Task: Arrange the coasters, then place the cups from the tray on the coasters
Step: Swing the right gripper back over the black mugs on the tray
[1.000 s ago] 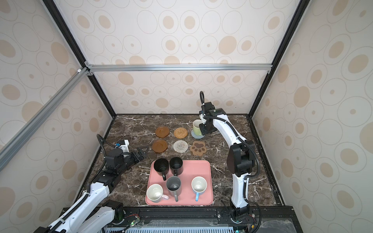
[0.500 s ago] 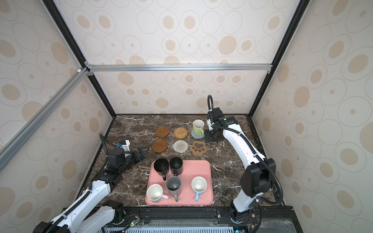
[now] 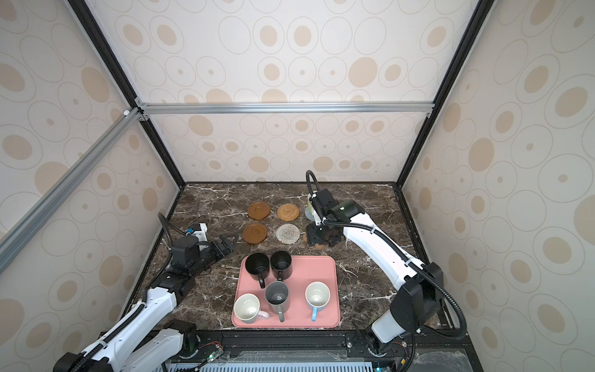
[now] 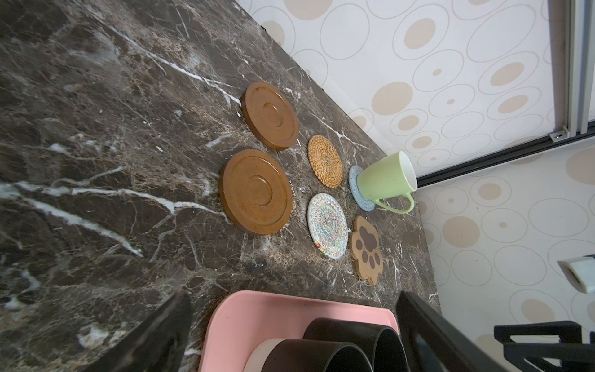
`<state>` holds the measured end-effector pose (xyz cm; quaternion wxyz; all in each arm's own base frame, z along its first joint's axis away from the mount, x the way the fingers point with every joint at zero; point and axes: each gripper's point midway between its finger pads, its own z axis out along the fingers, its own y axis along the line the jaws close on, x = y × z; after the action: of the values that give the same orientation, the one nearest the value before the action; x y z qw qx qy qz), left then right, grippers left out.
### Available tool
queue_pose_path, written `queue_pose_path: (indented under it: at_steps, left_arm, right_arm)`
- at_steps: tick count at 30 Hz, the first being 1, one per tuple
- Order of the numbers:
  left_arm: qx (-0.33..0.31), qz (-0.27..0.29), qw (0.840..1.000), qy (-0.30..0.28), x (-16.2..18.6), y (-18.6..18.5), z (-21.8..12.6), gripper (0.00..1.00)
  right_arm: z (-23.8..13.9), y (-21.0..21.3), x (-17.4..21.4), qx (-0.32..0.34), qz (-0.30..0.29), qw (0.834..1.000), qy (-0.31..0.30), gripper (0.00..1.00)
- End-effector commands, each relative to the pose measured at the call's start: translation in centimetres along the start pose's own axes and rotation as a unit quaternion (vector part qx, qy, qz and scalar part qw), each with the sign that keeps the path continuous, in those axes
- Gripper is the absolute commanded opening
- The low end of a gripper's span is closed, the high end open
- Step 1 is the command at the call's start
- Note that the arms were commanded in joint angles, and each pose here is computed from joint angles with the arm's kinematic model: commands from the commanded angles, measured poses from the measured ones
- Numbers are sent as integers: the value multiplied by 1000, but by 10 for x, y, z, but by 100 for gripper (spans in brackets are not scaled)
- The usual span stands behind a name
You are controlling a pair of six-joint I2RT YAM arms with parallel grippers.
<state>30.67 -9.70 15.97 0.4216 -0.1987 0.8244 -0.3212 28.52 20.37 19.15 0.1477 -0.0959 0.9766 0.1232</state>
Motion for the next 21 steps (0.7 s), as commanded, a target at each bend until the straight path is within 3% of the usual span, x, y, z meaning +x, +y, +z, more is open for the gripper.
queue_pose_path:
  at_steps: [1,21]
  left_arm:
    - [15,-5,1000,-20,-13,-10,-2,100]
    - [13,-6,1000,-10,-10,-8,5,100]
  right_arm:
    - [4,13,13,-1,12,1000,18,62]
    - [44,78,66,-14,-42,993,107,67]
